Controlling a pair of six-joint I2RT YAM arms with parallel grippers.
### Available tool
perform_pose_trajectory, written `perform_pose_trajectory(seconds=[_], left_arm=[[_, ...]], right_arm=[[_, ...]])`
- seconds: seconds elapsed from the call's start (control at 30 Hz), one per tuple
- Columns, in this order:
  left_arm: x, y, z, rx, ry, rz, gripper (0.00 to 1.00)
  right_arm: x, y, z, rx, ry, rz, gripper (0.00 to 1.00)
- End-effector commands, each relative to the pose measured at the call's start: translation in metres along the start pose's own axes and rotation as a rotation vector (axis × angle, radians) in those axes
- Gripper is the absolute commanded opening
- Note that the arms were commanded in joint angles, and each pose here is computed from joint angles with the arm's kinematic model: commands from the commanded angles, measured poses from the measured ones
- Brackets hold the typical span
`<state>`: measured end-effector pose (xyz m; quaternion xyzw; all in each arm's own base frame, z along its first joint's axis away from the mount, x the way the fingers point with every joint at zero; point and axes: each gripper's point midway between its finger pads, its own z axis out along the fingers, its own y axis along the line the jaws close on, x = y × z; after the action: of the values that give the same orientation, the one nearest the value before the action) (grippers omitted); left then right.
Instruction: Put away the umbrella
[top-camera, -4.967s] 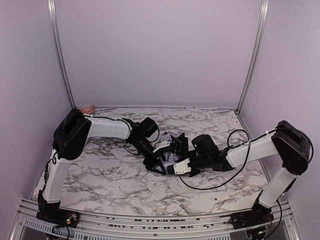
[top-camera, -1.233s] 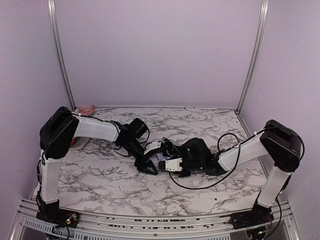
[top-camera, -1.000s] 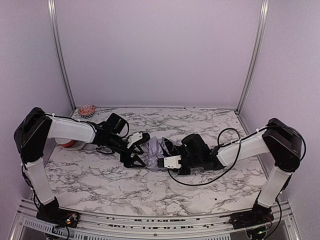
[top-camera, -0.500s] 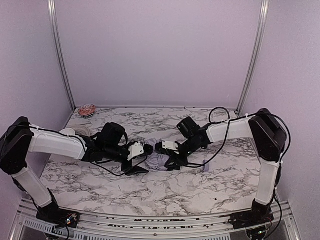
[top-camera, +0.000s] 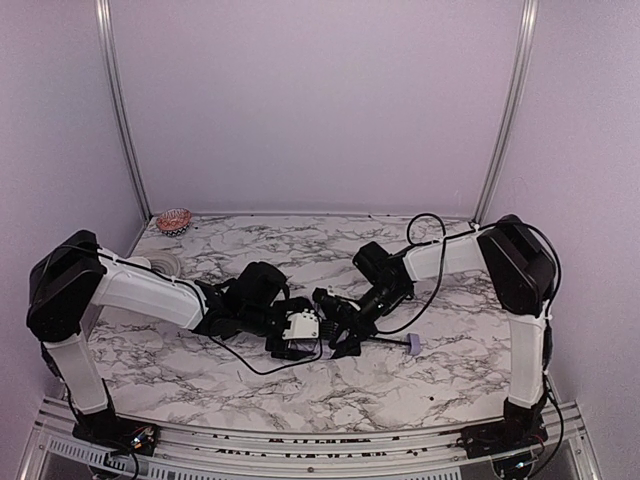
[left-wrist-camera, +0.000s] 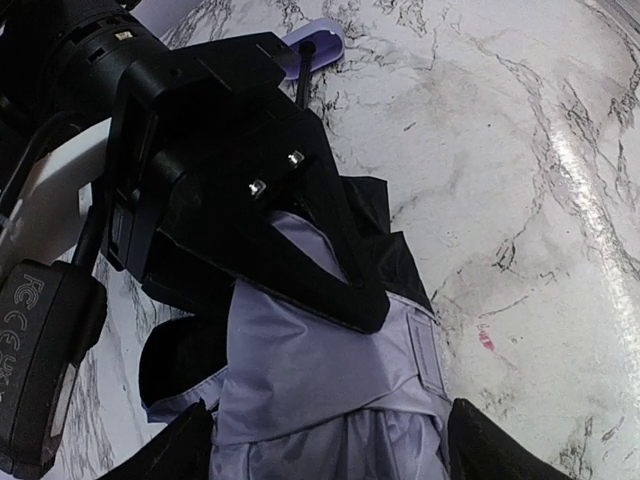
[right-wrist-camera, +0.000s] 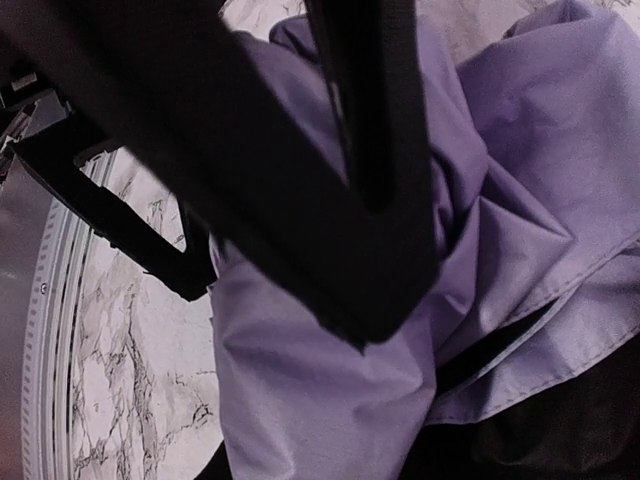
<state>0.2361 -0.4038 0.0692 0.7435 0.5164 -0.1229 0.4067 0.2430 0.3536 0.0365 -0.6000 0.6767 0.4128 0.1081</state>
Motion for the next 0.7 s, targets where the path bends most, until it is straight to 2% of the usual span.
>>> perform_pose_trajectory(seconds=[0.0, 0.07, 0.13, 0.33, 0.4, 0.53, 0.67], left_arm=[[0.013, -0.009, 0.013, 0.067, 0.068, -0.012, 0.78], [0.027, -0.014, 0.016, 0.077, 0.129, -0.046, 0.77], [0.022, -0.005, 0.011, 0.028, 0.107, -0.083, 0.77], [-0.028, 0.032, -0.045, -0.092, -0.202, -0.280, 0.84], [-0.025, 0.044, -0.059, -0.092, -0.258, -0.385, 0.84], [0.012, 0.078, -0.071, -0.119, -0.274, -0.636, 0.78], [0.053, 0.115, -0.071, -0.152, -0.271, -0.899, 0.72]], right_arm=[[0.048, -0.001, 0.011, -0.023, 0.128, 0.197, 0.25], [0.040, -0.001, 0.009, -0.027, 0.106, 0.170, 0.25], [0.035, -0.004, 0.007, -0.012, 0.093, 0.146, 0.23], [0.014, -0.012, -0.008, 0.098, 0.030, 0.045, 0.01], [-0.001, -0.011, -0.019, 0.156, -0.020, -0.018, 0.00], [-0.034, 0.006, -0.050, 0.261, -0.148, -0.218, 0.00], [-0.035, 0.025, -0.062, 0.383, -0.193, -0.446, 0.00]])
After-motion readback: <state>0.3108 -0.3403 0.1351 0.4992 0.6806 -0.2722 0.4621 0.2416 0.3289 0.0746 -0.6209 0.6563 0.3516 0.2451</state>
